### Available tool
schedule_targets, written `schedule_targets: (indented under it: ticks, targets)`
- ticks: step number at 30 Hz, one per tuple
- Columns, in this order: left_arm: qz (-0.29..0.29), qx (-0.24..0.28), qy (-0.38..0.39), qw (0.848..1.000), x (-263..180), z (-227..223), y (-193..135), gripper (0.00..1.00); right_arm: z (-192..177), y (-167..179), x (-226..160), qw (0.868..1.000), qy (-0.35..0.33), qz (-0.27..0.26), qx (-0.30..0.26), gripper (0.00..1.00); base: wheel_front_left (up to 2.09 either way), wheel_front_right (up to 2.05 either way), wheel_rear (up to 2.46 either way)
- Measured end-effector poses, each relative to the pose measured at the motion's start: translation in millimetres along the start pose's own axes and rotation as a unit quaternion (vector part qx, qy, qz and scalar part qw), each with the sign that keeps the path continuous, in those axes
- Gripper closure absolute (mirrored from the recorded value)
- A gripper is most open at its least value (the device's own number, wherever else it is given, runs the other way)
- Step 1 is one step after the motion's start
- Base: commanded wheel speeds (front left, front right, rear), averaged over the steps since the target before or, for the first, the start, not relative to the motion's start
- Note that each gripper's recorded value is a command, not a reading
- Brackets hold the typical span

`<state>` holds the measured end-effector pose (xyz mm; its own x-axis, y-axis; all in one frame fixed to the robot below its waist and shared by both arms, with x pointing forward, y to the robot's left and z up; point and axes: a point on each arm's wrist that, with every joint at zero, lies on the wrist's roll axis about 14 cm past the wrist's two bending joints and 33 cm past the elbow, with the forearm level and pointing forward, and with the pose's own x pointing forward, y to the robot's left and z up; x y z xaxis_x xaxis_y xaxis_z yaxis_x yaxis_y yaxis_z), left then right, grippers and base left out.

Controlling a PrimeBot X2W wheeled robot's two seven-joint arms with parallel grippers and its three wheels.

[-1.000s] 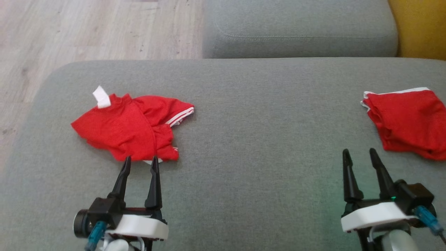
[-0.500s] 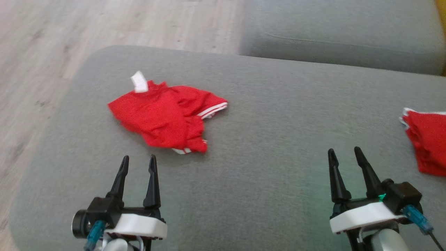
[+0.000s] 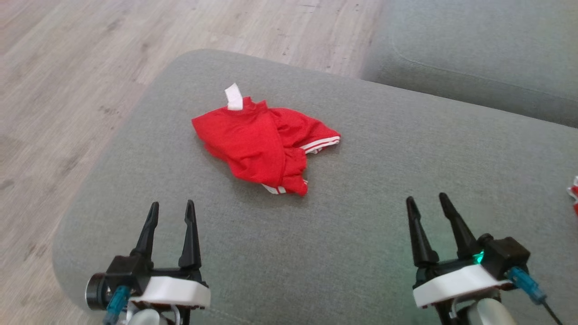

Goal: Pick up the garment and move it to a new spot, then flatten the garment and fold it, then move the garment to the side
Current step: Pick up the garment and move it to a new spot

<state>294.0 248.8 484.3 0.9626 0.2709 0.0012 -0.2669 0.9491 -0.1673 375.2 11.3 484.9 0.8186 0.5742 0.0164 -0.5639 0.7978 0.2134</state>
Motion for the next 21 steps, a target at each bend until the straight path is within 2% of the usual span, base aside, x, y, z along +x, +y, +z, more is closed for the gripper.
schedule_targets:
  ticks: [7,11,18,21]
  targets:
    - [0.01,0.003,0.008,1.0,0.9,-3.9,6.0,0.0,-10.1,4.5,3.6,1.0,0.013,0.01,0.008,0.0,0.0,0.0,0.0]
    - [-0.016,0.031,0.013,0.999,13.1,-4.0,1.1,0.0,-17.4,0.6,5.8,1.0,0.021,0.007,0.016,0.0,0.0,0.0,0.0]
    - [-0.092,0.116,-0.018,0.989,102.1,39.9,-17.1,0.0,-20.2,-20.6,22.4,1.0,0.017,-0.01,0.012,0.0,0.0,0.0,0.0]
    - [-0.12,0.162,0.005,0.979,146.0,51.3,-28.2,0.0,-16.2,-36.2,27.9,1.0,0.006,-0.026,0.013,0.0,0.0,0.0,0.0]
